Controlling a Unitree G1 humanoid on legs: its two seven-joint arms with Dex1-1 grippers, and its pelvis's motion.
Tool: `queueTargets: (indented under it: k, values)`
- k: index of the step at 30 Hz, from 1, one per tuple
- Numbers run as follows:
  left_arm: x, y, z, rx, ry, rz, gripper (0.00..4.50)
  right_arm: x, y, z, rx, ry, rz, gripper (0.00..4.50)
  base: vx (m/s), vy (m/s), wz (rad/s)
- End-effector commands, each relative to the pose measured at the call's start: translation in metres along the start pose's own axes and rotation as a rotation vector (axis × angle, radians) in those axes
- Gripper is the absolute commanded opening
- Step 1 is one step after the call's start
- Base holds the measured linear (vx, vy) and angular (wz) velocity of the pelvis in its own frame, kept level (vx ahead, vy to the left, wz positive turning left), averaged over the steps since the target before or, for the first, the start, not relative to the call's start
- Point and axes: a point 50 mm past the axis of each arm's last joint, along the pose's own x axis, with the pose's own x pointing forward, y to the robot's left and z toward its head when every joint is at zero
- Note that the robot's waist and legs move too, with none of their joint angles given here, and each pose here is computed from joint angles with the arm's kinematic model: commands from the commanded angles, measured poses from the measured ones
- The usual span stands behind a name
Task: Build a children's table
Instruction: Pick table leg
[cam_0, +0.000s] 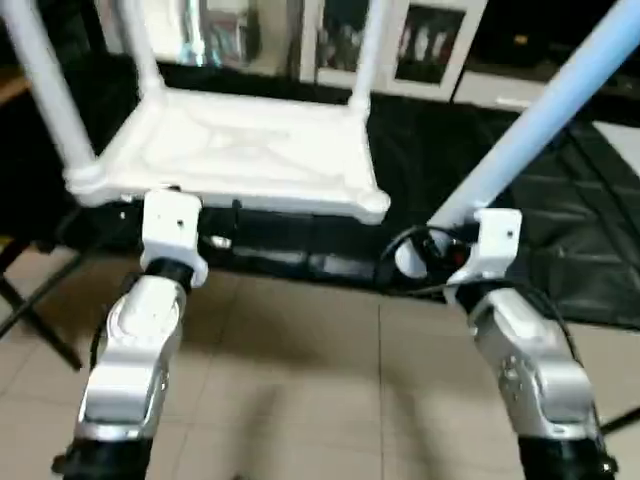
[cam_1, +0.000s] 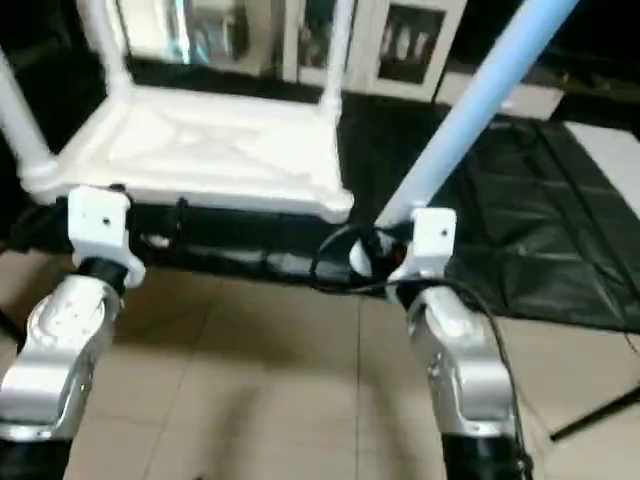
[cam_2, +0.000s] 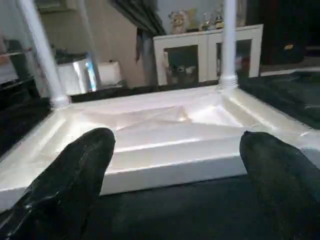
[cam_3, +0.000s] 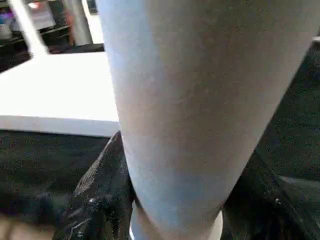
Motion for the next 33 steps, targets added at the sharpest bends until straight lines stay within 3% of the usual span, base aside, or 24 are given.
queueTargets:
  k: [1, 13, 23, 33]
  values:
    - [0.001, -0.004, 0.003, 0.015, -0.013, -0.021, 4.5, 0.001, -0.003, 0.008, 0.001, -0.029, -0.003, 1.89, 0.146, -0.106, 0.1]
    - [0.0, -0.011, 0.0, 0.015, 0.0, -0.06, 4.5, -0.001, -0.005, 0.008, -0.005, -0.032, -0.01, 1.89, 0.162, 0.048, 0.02]
    - [-0.011, -0.018, -0.021, -0.006, 0.06, -0.12, 4.5, -0.005, -0.005, 0.004, 0.002, -0.032, 0.014, 1.89, 0.147, -0.004, 0.02]
    - [-0.013, -0.025, -0.021, -0.003, 0.05, -0.148, 4.5, -0.007, -0.007, 0.006, 0.005, -0.04, 0.027, 1.89, 0.128, 0.005, 0.04]
